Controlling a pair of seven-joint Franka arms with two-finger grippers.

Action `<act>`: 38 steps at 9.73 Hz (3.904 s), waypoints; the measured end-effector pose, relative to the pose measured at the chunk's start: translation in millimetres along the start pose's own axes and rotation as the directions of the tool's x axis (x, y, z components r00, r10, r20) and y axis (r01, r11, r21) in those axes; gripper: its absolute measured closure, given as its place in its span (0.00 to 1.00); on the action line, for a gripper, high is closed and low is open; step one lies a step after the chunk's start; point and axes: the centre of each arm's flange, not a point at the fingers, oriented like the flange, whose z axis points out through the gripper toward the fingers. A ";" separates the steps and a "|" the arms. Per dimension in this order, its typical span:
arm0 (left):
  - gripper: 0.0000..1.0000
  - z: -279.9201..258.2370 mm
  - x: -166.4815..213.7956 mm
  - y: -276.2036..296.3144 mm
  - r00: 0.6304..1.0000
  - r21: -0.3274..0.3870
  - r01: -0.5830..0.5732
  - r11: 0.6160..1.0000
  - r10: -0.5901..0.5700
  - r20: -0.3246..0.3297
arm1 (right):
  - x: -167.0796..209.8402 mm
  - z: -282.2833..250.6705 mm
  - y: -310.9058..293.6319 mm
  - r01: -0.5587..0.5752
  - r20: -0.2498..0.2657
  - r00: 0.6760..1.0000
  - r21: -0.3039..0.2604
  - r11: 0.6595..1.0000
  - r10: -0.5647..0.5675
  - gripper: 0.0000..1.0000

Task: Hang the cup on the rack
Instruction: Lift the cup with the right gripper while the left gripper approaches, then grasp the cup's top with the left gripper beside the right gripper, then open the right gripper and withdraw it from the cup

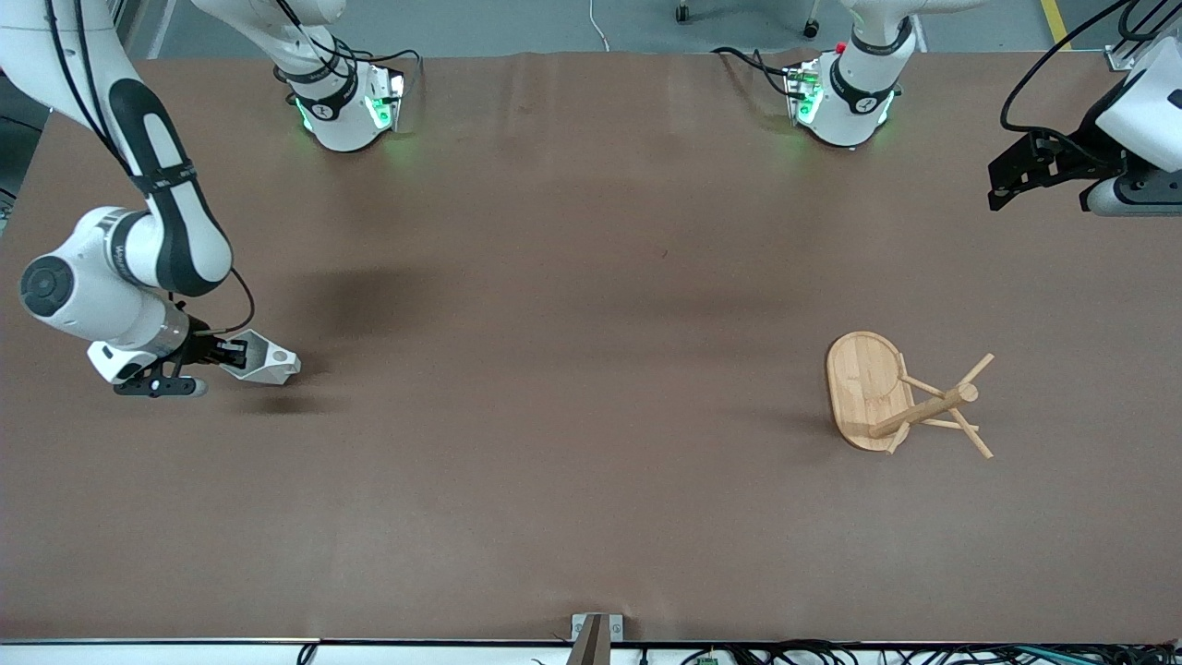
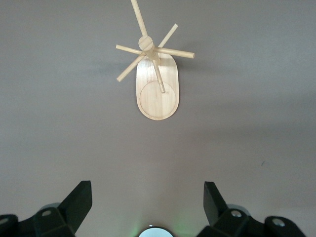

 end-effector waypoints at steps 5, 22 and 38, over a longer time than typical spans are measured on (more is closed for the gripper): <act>0.00 -5.0 -8.5 91.1 0.987 -0.024 -0.161 0.987 0.161 -0.013 | 14.6 -129.2 -125.6 0.031 0.048 0.997 0.420 0.907 -0.056 0.96; 0.00 11.8 -37.1 390.7 0.592 -0.116 -0.788 0.605 0.690 -0.417 | -57.1 -120.0 -401.1 -0.179 0.238 0.949 0.946 0.269 -0.207 0.96; 0.20 72.9 -39.5 443.0 0.468 -0.073 -0.878 0.473 0.818 -0.334 | -59.3 -109.7 -401.5 -0.162 0.221 0.954 0.949 0.270 -0.205 0.96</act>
